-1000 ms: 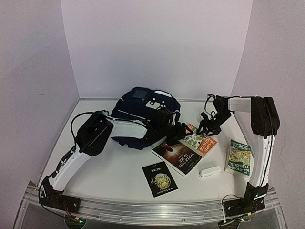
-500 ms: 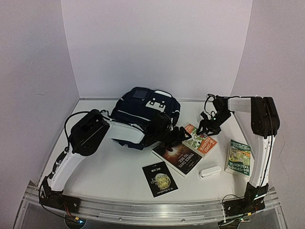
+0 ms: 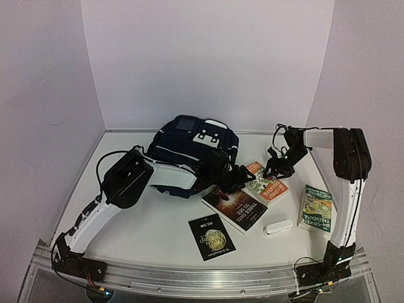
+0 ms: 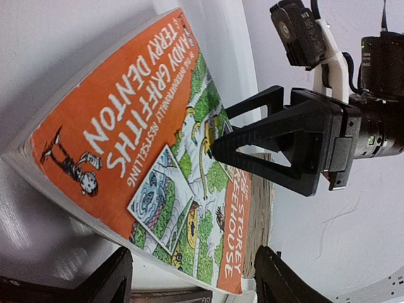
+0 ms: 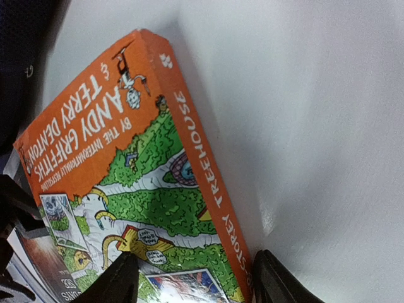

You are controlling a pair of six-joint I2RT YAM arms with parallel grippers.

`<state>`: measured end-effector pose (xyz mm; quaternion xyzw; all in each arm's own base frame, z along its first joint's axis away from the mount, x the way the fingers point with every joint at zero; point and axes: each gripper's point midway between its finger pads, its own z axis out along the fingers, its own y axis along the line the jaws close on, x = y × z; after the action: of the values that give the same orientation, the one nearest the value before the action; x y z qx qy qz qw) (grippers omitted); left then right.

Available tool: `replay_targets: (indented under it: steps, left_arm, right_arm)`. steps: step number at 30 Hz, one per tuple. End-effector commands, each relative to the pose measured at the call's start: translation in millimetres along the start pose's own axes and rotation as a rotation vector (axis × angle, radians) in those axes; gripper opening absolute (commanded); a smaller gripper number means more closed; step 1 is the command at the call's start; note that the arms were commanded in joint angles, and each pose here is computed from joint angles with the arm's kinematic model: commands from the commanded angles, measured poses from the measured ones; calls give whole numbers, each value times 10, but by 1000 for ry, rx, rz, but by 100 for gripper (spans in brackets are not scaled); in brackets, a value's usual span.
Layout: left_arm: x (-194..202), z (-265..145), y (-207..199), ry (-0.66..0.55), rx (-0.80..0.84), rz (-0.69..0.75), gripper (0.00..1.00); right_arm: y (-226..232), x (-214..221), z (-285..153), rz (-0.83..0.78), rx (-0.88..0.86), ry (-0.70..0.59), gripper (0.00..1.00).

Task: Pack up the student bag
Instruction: Pick up the book from the center of the board.

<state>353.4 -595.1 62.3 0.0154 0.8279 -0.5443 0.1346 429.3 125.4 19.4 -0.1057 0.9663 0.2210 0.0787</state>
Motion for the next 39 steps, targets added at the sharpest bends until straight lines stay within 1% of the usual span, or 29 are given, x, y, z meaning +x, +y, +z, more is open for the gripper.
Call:
replay_targets:
  steps: [1,4,6,7,12,15,20,23,27,28,34,35,36,39]
  left_arm:
    - [-106,63,-107,-13,70,-1,65]
    - [-127,97,-67,-11,72,-5,62]
    - [-134,123,-32,-5,75,-17,59]
    - [-141,131,-22,-4,78,-21,57]
    - [-145,142,-16,4,102,-21,42]
    - [-156,100,-161,-8,149,35,35]
    - [-151,-25,-580,-32,247,174,27]
    - [-155,-58,-707,-33,287,202,18]
    - [-131,-99,-810,-34,345,220,17]
    - [-125,-106,-822,-34,356,221,19]
    - [-103,-51,-793,-16,375,199,34]
    - [-98,-35,-781,-11,375,195,36]
    - [-103,-26,-784,-10,375,191,35]
    - [-104,7,-736,-9,370,181,25]
  right_arm:
    - [305,78,-83,-33,-108,6,59]
    - [461,92,-126,-39,-192,1,57]
    - [547,89,-165,-40,-235,-5,54]
    - [579,86,-184,-40,-251,-8,52]
    - [749,57,-338,-48,-319,-36,51]
    - [802,50,-399,-52,-328,-47,50]
    - [765,75,-357,-70,-287,-40,49]
    - [747,75,-335,-69,-280,-36,49]
    - [757,61,-348,-70,-282,-40,48]
    - [761,57,-356,-70,-283,-42,48]
    - [763,59,-366,-71,-282,-44,48]
    - [767,61,-368,-71,-283,-44,48]
    - [765,59,-371,-71,-282,-45,48]
    - [768,53,-383,-74,-278,-49,48]
